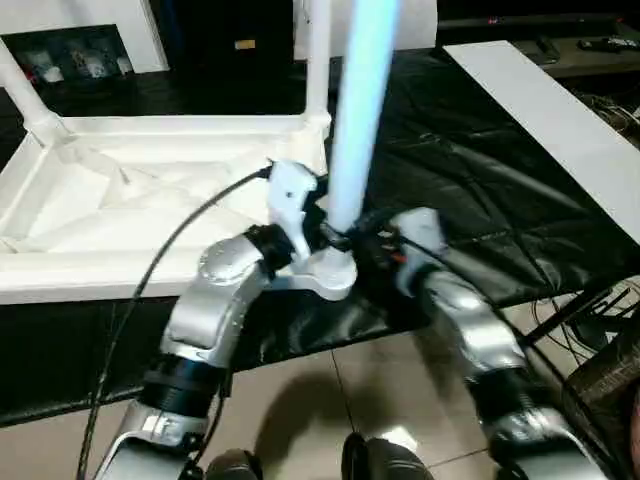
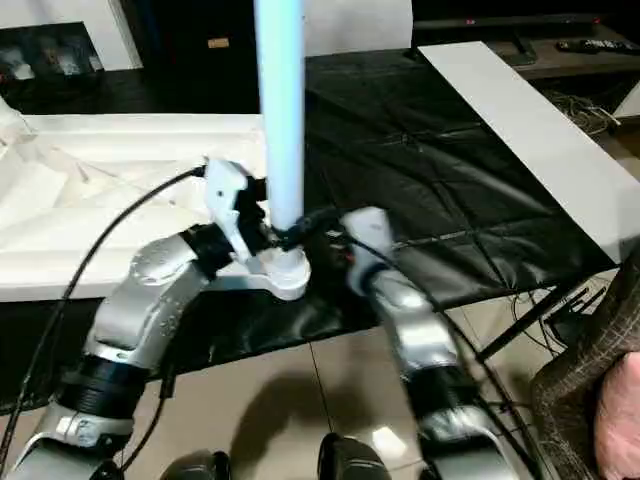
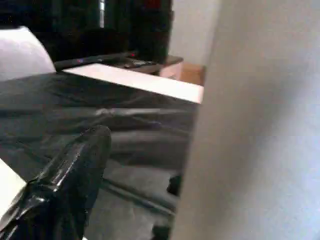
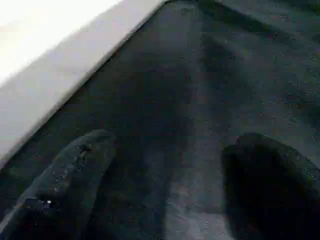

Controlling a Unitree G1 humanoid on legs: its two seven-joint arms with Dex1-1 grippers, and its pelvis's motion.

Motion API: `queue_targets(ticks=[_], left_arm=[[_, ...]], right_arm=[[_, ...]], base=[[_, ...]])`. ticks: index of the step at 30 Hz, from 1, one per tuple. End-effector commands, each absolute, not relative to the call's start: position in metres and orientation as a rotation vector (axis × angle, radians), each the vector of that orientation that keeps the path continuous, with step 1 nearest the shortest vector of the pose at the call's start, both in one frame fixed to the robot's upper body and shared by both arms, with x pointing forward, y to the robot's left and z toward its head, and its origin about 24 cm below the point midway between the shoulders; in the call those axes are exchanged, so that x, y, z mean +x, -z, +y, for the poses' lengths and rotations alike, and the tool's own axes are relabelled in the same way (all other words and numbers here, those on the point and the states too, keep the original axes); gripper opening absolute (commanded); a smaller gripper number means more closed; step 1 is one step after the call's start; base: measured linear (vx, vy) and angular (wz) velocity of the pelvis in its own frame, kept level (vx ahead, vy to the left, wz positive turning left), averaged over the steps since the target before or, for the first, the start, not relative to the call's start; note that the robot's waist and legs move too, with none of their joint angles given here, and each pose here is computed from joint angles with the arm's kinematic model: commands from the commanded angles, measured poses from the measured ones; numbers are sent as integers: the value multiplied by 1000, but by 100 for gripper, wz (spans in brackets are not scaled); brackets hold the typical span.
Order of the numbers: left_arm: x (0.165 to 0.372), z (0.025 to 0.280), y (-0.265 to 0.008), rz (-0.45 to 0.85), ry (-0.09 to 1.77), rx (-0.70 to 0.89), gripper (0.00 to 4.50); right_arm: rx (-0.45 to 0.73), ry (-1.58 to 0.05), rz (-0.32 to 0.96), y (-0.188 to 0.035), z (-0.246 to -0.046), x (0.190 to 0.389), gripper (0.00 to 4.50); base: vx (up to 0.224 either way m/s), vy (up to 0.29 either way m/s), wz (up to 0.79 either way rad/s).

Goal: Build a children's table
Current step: Rotate table base

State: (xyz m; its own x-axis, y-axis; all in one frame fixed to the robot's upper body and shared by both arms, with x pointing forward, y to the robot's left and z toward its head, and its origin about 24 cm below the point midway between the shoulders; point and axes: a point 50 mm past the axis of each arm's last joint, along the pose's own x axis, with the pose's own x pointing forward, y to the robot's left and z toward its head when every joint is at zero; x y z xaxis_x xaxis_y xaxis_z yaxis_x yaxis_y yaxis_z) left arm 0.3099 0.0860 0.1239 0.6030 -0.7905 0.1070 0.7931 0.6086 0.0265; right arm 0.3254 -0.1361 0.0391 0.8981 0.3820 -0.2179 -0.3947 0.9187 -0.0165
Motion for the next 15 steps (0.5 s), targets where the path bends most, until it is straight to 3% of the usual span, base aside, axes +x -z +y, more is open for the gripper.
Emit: queue_targets(ticks=[1,10,13,15], left_arm=[[299,93,-119,-86,996,-8,446],[278,131,-99,65,1077,152,446],[274,154,-95,120,971,176,446],[269,166,-93,96,810,100,446]], right_arm=[[-50,-430,169,-50,-143,321,450],[-58,-547,116,-73,-158,296,450],[-57,-600,120,-78,-157,279,450],[-19,-573,117,-80,-154,271,450]], base=[[0,0,0],[0,0,0],[0,0,0],[0,0,0]])
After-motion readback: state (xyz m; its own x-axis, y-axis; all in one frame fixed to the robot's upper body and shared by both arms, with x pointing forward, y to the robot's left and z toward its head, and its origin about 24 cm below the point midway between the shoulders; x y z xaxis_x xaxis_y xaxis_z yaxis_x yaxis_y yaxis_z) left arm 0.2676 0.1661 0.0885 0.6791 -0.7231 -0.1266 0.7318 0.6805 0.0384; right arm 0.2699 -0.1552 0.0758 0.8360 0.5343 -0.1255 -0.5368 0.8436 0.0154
